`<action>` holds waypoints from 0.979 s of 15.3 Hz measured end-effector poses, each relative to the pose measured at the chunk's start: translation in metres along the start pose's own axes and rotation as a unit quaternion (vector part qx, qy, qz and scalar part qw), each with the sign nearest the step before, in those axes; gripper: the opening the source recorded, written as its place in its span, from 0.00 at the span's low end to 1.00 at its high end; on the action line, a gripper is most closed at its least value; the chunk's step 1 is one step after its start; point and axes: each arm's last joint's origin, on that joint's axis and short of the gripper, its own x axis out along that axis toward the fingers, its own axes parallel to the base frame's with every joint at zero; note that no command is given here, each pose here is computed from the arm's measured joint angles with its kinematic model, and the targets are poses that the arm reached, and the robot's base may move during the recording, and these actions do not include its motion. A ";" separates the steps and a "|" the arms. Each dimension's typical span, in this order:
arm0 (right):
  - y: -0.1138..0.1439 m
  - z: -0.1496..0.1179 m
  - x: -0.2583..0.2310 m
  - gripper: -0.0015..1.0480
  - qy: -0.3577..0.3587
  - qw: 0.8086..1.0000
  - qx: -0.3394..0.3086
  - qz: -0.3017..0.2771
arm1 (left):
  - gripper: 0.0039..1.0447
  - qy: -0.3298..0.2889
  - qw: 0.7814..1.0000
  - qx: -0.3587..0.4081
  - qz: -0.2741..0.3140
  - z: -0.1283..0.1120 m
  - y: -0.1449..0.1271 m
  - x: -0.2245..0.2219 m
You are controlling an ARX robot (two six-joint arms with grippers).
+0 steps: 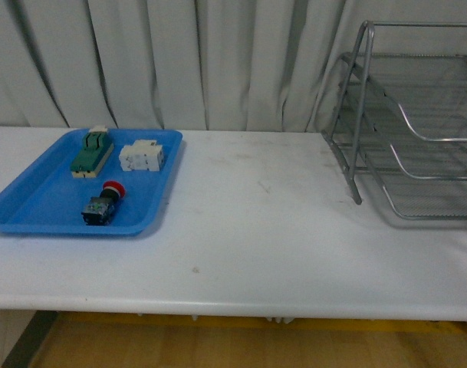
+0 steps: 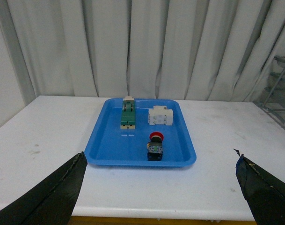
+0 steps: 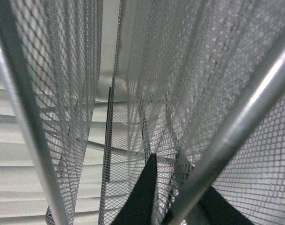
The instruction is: Place button on rack with both arms
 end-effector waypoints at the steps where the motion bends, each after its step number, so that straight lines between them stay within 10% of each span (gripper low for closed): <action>1: -0.005 -0.003 -0.004 0.06 0.003 1.000 0.025 -0.008 | 0.94 0.000 1.000 0.000 0.000 0.000 0.000 0.000; 15: -0.019 -0.030 -0.108 0.03 -0.032 0.985 0.124 -0.112 | 0.94 0.000 1.000 0.000 0.000 0.000 0.000 0.000</action>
